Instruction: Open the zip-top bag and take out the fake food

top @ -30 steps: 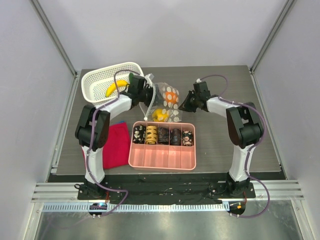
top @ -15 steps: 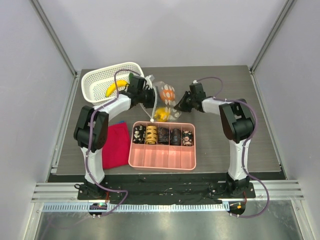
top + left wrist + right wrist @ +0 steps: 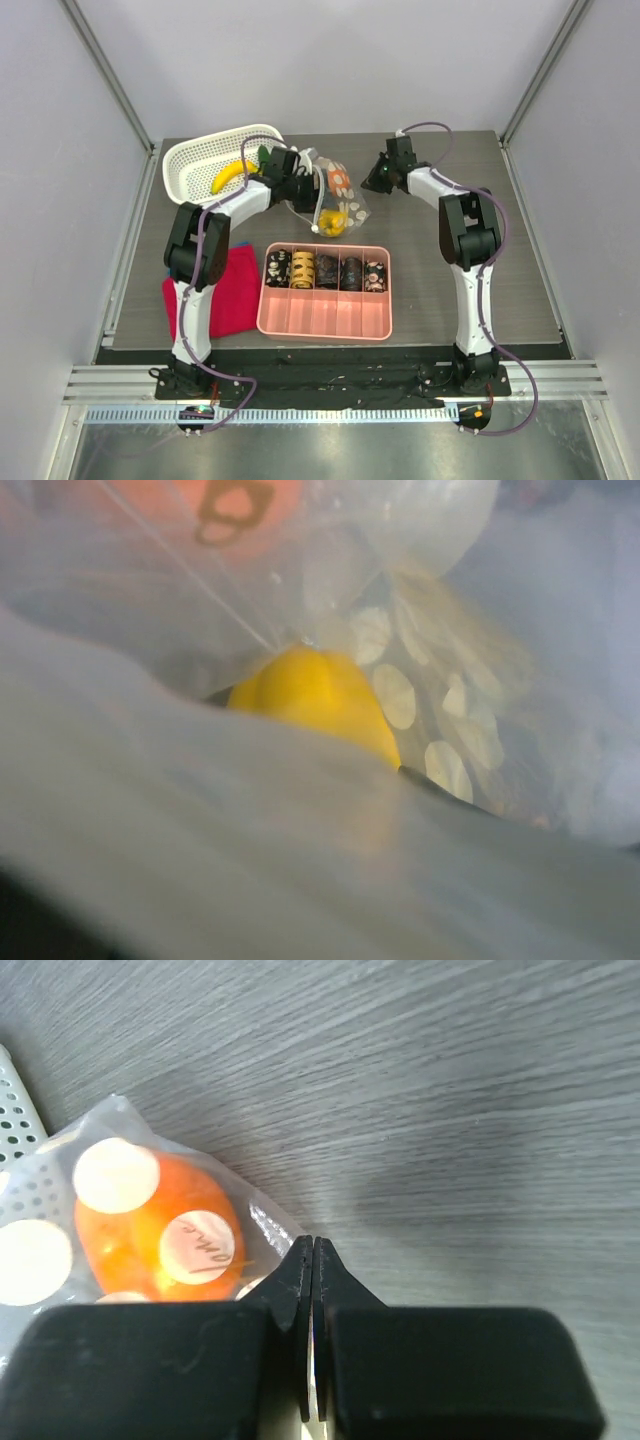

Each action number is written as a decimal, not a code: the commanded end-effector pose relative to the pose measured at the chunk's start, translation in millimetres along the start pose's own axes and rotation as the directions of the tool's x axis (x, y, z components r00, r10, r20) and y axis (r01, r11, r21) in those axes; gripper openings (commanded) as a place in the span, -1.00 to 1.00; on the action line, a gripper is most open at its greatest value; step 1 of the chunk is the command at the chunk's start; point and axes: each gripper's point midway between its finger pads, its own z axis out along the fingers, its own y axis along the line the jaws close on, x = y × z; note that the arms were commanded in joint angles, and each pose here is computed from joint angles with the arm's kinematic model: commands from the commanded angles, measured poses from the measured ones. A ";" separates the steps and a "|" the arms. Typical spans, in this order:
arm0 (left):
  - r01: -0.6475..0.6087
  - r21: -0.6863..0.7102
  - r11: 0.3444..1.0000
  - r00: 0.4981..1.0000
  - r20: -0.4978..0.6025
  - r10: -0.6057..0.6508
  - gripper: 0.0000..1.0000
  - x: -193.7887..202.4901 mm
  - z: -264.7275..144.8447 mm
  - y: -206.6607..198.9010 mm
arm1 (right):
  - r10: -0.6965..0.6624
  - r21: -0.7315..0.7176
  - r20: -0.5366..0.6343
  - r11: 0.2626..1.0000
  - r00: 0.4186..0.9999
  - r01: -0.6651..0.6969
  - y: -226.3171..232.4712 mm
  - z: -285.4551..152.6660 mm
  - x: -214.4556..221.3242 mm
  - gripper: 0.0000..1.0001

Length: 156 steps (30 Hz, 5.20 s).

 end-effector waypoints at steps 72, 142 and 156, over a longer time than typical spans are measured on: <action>0.070 0.204 0.976 0.992 -0.114 -0.047 0.54 44.0 -3.3 -31.9 | -0.022 -0.290 -0.204 0.956 0.979 -0.039 80.5 -73.1 134.5 -0.97; -0.105 0.113 0.988 0.980 0.179 0.083 -1.00 -38.5 -88.0 -93.7 | -0.647 0.090 0.162 0.761 0.745 0.642 74.4 -177.1 83.7 0.40; -0.117 0.053 0.992 0.901 0.426 0.083 -1.00 -72.3 -207.8 -74.0 | -0.497 0.152 0.173 0.866 0.850 0.476 76.7 -147.3 34.4 -0.97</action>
